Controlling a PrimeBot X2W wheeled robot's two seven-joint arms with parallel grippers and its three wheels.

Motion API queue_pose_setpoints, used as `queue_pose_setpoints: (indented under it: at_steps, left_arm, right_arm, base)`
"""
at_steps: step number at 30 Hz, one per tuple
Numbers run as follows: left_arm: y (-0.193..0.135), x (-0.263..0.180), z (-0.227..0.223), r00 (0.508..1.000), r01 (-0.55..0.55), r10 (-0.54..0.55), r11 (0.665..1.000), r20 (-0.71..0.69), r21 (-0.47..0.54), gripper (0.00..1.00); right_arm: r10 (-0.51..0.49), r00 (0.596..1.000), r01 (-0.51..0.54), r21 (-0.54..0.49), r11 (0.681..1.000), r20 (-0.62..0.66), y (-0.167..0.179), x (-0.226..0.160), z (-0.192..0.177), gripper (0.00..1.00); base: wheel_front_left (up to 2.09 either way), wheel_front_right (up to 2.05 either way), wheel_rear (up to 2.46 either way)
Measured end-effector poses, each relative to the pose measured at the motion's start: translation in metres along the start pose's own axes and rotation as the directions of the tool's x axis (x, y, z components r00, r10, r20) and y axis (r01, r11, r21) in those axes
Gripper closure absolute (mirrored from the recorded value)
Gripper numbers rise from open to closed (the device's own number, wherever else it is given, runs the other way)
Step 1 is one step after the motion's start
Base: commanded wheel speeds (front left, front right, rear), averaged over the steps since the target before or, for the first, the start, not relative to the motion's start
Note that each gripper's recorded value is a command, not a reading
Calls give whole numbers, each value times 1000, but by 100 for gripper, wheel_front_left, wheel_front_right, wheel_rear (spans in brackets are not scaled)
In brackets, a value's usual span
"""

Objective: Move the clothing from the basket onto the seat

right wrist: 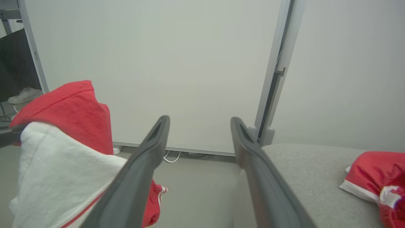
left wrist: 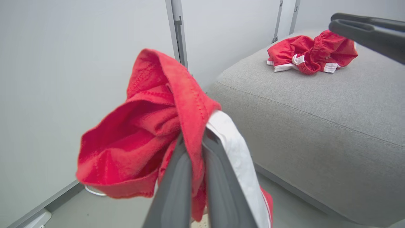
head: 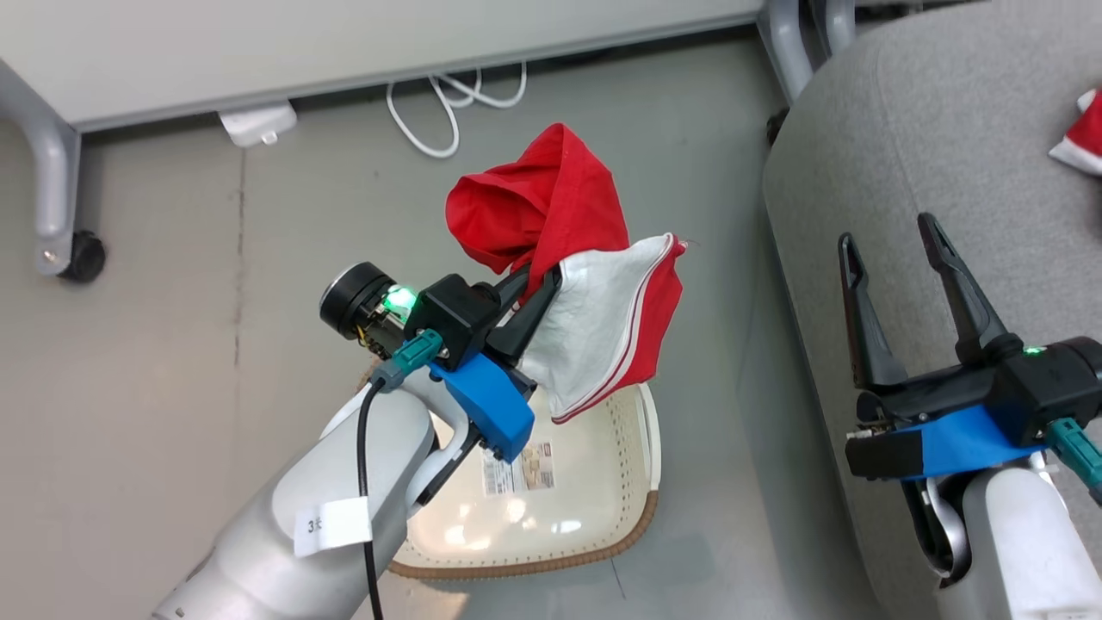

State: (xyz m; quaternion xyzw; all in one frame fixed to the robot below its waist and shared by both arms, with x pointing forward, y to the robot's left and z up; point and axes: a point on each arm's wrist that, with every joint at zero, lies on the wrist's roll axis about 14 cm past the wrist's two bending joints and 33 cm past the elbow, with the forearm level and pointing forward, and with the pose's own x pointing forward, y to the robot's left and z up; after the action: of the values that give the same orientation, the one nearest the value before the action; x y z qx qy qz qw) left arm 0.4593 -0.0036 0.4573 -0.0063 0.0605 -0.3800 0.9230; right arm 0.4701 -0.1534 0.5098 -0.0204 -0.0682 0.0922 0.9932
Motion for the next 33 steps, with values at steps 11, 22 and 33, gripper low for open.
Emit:
queue_pose_setpoints:
  at_steps: [11,22,33]
  left_arm:
    - [-20,-14,96,979,-19,-8,991,204,133,100]
    - [-36,-28,134,962,-25,-30,980,271,196,100]
    - [-36,-31,131,965,-26,-28,979,261,202,100]
  right_arm:
    - [-6,999,6,1,1000,53,5,-32,35,0]
    - [-8,998,8,7,1000,66,10,-53,45,0]
    - [33,996,-34,7,999,88,23,-49,52,0]
  base:
    - [0,0,0]
    - [0,0,0]
    - [0,0,0]
